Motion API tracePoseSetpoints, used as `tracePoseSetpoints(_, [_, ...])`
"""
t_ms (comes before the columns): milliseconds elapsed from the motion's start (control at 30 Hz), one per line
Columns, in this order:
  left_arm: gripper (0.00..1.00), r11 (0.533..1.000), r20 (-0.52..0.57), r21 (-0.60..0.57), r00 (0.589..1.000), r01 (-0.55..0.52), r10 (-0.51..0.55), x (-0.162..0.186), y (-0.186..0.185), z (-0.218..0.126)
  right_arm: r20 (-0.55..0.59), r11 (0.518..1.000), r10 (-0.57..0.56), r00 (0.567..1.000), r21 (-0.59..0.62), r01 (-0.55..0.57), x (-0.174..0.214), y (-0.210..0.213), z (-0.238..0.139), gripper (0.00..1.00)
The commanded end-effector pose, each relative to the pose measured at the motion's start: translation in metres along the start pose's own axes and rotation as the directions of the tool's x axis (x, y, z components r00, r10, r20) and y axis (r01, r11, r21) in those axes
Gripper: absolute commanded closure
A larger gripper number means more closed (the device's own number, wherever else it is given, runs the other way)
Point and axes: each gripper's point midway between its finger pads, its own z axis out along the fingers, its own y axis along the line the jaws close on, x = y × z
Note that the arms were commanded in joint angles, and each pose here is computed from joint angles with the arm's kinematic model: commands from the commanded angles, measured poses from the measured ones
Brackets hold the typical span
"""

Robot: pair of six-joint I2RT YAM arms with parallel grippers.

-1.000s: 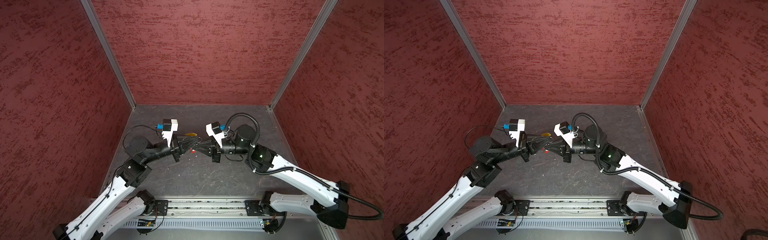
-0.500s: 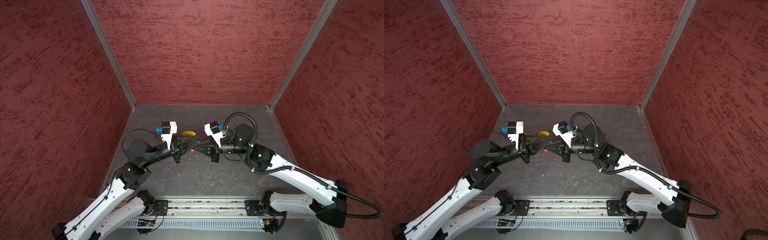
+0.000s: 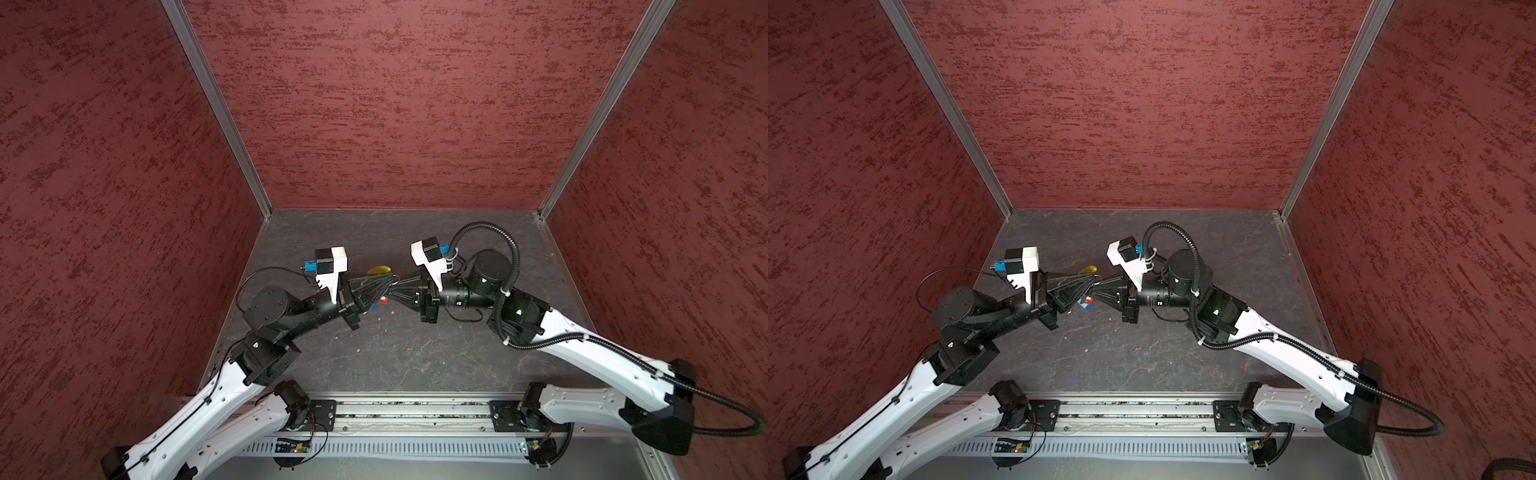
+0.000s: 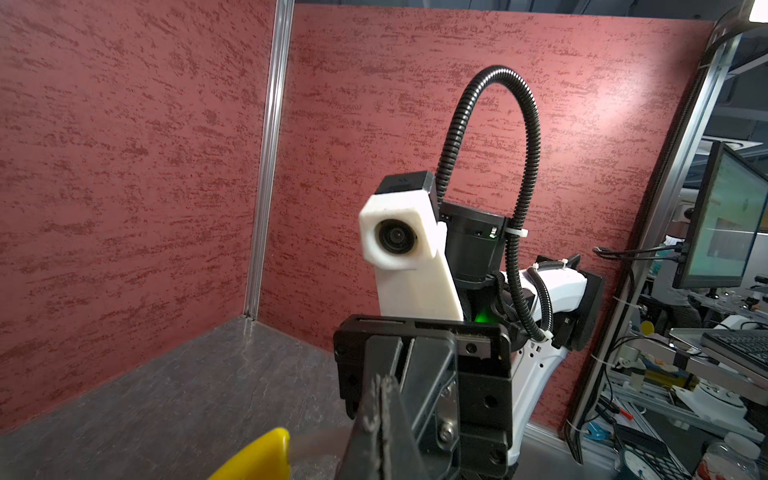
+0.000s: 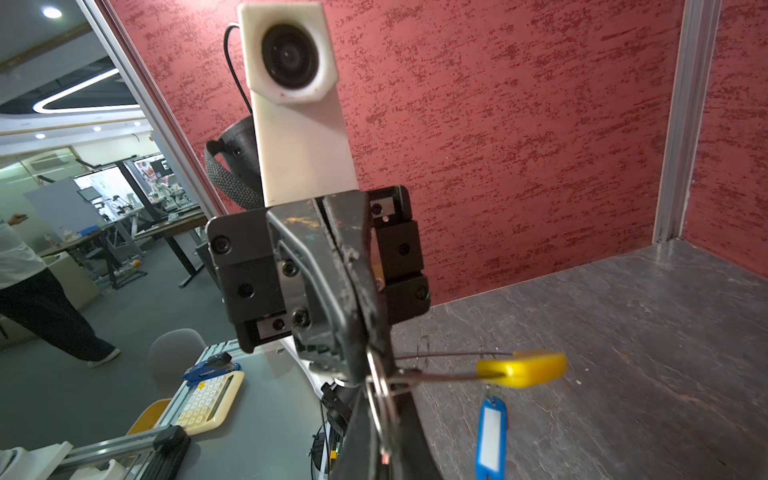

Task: Remove the keys from the keyring

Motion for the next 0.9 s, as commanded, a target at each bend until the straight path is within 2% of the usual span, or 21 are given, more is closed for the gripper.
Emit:
tracePoseSetpoints(0, [1.0,0.999,-0.113,-0.019,0.993,0.045,-0.047,0.038,0.009,0.002,0.164,0.991,-0.09,0.982,-0.088,0.105,-0.052,0.035,-0.011,1.0])
tracePoseSetpoints(67, [1.0,0.999,-0.111,-0.017,0.993,0.043,-0.045,0.036,0.009,0.003,0.132,0.991,-0.064,0.989,-0.109,0.079,-0.046,0.033,-0.005,1.0])
tracePoseSetpoints(200, [1.0,0.999,-0.103,-0.024,0.994,0.044,-0.047,0.036,0.009,0.003,0.153,0.982,-0.034,0.988,-0.18,0.062,-0.047,0.045,-0.008,1.0])
tracePoseSetpoints(367, [1.0,0.999,-0.078,-0.002,0.996,0.039,-0.039,0.025,0.003,0.002,0.079,0.999,-0.012,0.997,-0.048,0.016,-0.024,0.014,0.0,1.0])
tracePoseSetpoints(467, [1.0,0.998,-0.08,0.008,0.995,0.058,-0.057,0.026,0.002,0.004,0.074,1.0,-0.003,0.997,-0.014,0.004,-0.016,0.004,0.002,1.0])
tracePoseSetpoints(867, [1.0,0.997,-0.033,-0.006,0.996,0.077,-0.077,0.017,0.003,-0.003,0.016,0.991,-0.075,0.997,0.115,0.073,-0.003,-0.015,-0.004,1.0])
